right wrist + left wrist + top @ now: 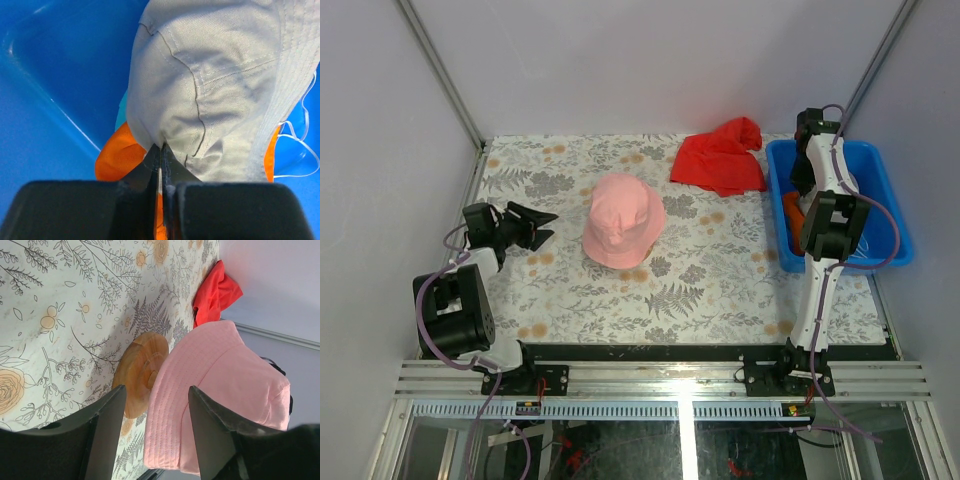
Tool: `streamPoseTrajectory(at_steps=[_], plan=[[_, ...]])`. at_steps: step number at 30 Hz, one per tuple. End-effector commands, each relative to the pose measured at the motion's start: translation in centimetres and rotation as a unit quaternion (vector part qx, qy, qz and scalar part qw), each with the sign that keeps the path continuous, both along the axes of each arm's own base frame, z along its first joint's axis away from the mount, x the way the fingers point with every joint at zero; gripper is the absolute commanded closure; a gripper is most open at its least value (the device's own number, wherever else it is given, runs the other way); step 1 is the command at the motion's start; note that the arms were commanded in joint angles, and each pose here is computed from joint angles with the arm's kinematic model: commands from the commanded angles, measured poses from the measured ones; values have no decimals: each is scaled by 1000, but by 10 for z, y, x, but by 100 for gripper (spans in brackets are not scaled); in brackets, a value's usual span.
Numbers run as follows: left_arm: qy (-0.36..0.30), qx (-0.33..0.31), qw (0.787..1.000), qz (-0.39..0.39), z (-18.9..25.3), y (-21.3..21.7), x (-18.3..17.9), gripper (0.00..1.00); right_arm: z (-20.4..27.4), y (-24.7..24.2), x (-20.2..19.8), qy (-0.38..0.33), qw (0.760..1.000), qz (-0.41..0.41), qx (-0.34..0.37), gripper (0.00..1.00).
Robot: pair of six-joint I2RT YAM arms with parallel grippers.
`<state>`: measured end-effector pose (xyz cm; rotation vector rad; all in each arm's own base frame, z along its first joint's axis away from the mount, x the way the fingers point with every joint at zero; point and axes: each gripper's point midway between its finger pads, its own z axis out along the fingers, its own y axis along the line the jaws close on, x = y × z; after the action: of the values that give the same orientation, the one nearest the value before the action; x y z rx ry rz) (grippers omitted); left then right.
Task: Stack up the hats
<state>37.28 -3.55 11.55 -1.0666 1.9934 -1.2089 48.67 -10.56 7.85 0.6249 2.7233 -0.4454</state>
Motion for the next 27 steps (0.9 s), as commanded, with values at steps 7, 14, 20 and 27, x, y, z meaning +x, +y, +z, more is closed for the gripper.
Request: streamPoseTrajectory(at_steps=[7, 14, 20, 27], plan=[[-30, 14, 999, -8, 26, 3, 5, 50, 73, -6, -10, -57, 998, 2, -33, 100], [-67, 0, 998, -18, 69, -2, 4, 50, 157, 10, -38, -150, 989, -1, -8, 100], [-121, -49, 991, -29, 122, -16, 1, 47, 234, 36, -48, -254, 966, 4, 50, 100], [-179, -137, 971, -76, 186, -71, -2, 44, 311, 93, -56, -361, 912, 58, 184, 100]])
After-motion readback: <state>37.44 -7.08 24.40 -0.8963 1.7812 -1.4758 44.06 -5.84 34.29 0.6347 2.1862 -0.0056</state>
